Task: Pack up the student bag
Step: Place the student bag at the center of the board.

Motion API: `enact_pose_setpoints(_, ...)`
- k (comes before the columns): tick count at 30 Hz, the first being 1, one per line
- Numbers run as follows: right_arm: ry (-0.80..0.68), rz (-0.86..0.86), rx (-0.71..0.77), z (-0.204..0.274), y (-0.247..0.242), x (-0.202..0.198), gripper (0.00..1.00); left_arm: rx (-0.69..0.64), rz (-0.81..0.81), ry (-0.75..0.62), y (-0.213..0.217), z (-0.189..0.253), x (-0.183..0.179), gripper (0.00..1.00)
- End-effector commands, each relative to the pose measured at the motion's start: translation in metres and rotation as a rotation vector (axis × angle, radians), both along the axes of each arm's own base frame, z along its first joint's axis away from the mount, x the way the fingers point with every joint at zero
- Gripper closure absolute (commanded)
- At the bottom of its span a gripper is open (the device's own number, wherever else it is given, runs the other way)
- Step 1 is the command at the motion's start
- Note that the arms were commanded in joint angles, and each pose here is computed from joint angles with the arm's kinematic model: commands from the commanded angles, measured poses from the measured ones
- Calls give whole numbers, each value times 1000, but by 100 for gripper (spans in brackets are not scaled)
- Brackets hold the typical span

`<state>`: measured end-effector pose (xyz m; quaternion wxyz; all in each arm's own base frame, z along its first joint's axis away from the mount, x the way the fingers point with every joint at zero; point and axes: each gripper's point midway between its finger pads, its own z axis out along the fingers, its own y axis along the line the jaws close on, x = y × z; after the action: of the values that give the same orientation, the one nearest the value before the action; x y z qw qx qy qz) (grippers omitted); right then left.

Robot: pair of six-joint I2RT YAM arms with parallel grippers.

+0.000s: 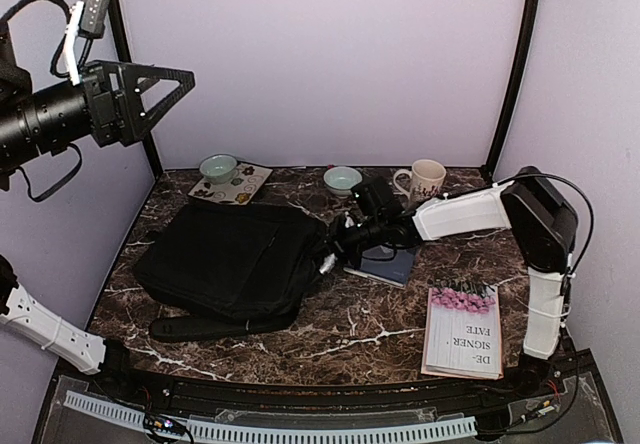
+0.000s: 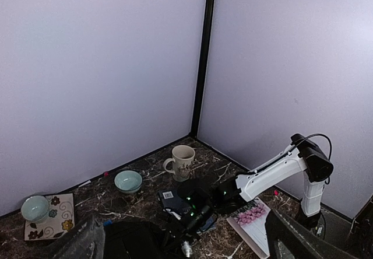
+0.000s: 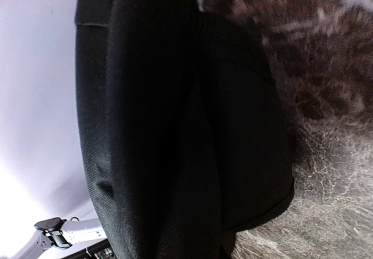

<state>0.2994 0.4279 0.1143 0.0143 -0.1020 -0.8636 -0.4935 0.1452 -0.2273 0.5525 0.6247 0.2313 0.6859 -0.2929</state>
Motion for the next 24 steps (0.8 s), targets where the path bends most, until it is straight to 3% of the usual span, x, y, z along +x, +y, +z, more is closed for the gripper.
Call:
enact_pose_setpoints(1,107,305,94,34,42,-74,100,-38,61,63,4,-8,7,1)
enact_pose_setpoints(9,38,442,22,38,42,-86,100,-23,37,139,-10,-25,5,1)
enact_pose_setpoints(14,47,431,16,29,38,-85,100,28,74,184,-16,-49,9,1)
enact_pose_setpoints(20,-100,226,-35,43,37,-35,100,30,48,245,-27,-77,5,1)
enact_pose_setpoints(24,-71,36,-15,40,21,-19,100,44,12,310,-34,-90,-1,2)
